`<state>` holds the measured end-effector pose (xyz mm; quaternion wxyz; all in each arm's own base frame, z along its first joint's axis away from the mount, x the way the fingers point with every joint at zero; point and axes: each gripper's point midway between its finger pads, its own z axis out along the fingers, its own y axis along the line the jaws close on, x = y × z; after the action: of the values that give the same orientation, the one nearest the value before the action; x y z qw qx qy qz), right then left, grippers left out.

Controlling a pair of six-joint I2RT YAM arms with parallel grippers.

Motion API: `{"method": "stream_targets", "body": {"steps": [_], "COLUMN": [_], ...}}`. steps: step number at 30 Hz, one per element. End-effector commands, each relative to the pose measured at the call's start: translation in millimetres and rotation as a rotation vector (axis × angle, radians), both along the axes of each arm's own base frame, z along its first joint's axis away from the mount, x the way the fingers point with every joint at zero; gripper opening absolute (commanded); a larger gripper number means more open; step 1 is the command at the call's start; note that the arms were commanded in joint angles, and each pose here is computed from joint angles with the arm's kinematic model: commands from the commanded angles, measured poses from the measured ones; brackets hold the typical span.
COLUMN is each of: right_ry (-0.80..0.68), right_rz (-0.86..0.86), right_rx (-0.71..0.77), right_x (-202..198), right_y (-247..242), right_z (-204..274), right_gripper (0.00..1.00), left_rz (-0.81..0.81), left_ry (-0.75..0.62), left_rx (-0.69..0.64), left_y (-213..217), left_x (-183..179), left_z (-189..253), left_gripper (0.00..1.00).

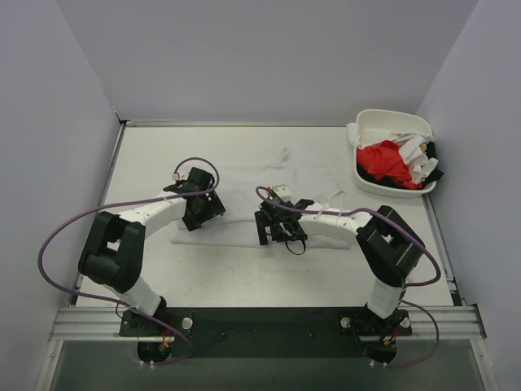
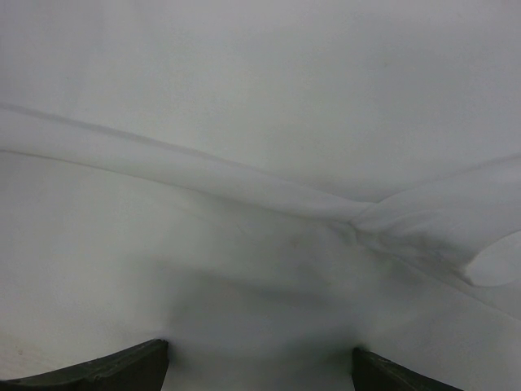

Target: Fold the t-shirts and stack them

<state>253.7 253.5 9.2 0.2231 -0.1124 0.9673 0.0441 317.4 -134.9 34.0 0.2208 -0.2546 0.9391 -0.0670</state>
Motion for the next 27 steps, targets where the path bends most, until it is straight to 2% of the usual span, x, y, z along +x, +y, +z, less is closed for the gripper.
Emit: {"method": "stream_targets", "body": {"steps": [1, 11, 21, 25, 27], "right_ry": [0.02, 0.025, 0.028, 0.031, 0.019], "right_rz": [-0.008, 0.0, 0.01, 0.012, 0.011], "right_rx": [-0.011, -0.007, -0.009, -0.008, -0.014], "right_x": [-9.7, -15.7, -20.5, -21.8, -21.0], "right_y": [-5.0, -4.8, -2.8, -1.3, -1.7], "right_z": [-8.2, -11.7, -15.5, -16.8, -15.2], "right_gripper": [0.96, 0.96, 0.96, 0.96, 0.96], "left_rz": [0.019, 0.045, 0.108, 0.121, 0.103], "left_ry": [-0.06, -0.079, -0.14, -0.186, -0.2], "left_rx": [-0.002, 0.041, 0.045, 0.037, 0.036], "left_y": [-5.0, 3.3, 22.0, 25.6, 22.9], "left_x": [22.1, 38.5, 78.7, 96.4, 94.2], "left_z": [12.7, 14.6, 28.9, 44.7, 57.3], "left_gripper": [0.88, 0.88, 0.88, 0.88, 0.88]}}
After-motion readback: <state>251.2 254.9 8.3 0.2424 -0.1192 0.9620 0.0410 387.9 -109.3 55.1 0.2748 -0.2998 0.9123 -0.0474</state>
